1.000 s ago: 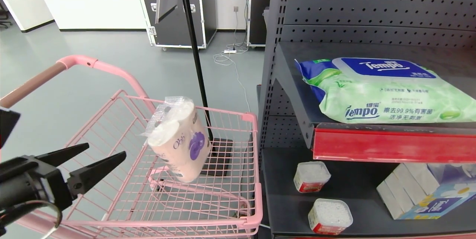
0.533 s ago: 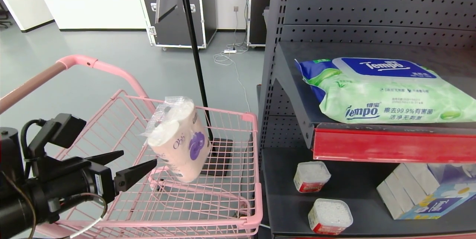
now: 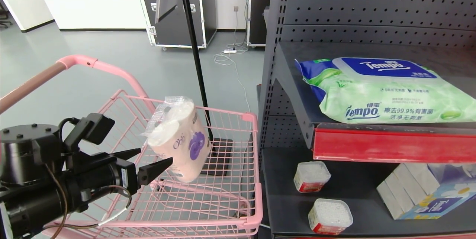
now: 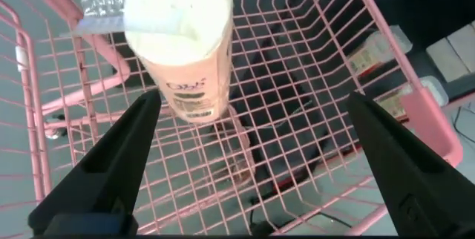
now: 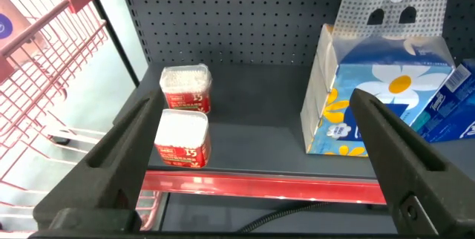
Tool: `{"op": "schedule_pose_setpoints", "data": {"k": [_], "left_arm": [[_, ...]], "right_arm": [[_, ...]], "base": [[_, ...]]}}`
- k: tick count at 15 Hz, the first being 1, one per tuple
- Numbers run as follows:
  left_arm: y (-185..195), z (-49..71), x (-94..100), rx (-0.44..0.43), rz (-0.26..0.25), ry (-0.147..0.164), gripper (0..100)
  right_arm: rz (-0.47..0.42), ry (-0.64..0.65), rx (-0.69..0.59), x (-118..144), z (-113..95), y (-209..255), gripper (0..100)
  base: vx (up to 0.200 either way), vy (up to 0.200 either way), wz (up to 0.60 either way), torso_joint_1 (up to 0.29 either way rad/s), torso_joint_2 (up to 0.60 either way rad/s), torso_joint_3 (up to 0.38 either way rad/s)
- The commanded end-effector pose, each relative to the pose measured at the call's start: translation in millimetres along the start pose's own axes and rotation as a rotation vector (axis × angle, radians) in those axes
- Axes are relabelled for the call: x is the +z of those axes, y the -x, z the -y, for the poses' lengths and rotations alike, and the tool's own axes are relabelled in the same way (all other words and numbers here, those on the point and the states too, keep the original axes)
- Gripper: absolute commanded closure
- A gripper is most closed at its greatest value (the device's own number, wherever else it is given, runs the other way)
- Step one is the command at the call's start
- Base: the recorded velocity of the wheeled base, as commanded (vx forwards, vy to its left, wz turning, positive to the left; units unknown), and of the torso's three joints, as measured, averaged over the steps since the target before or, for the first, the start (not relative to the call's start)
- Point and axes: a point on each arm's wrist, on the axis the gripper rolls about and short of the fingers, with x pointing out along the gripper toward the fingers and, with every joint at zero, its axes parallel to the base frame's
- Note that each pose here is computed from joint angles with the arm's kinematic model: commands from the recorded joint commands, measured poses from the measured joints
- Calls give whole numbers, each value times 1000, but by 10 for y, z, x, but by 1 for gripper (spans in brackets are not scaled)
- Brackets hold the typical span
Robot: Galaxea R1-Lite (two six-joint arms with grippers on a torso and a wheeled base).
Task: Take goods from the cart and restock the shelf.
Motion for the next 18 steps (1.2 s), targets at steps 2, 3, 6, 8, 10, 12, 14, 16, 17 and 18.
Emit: {"op": "schedule_pose_setpoints", "data": {"k": [2, 3, 6, 8, 10, 12, 14, 16, 17, 18], "left_arm": [[-273, -26, -65, 12, 3, -12, 0], [-321, -21, -80, 11, 0, -15, 0], [-420, 1, -120, 0, -19, -20, 0], [-487, -15, -125, 0, -1, -22, 0], [-535, -34, -140, 15, 15, -25, 0], [-534, -30, -138, 18, 20, -27, 0], [-507, -19, -96, 13, 41, -26, 0], [-453, -2, -52, 9, 65, -28, 0], [-420, -1, -34, 12, 76, -30, 0], [-393, -2, -16, 15, 87, -31, 0]], "right_arm": [[0, 0, 0, 0, 0, 0, 0], [0, 0, 0, 0, 0, 0, 0], [0, 0, 0, 0, 0, 0, 0], [0, 0, 0, 0, 0, 0, 0], [0, 0, 0, 0, 0, 0, 0], [0, 0, 0, 0, 0, 0, 0], [0, 0, 2, 0, 0, 0, 0], [0, 0, 0, 0, 0, 0, 0], [0, 0, 2, 0, 0, 0, 0], [0, 0, 0, 0, 0, 0, 0]], "base": [[0, 0, 0, 0, 0, 0], [0, 0, 0, 0, 0, 0], [0, 0, 0, 0, 0, 0], [0, 0, 0, 0, 0, 0], [0, 0, 0, 0, 0, 0], [0, 0, 0, 0, 0, 0], [0, 0, 0, 0, 0, 0], [0, 0, 0, 0, 0, 0], [0, 0, 0, 0, 0, 0], [0, 0, 0, 0, 0, 0]]}}
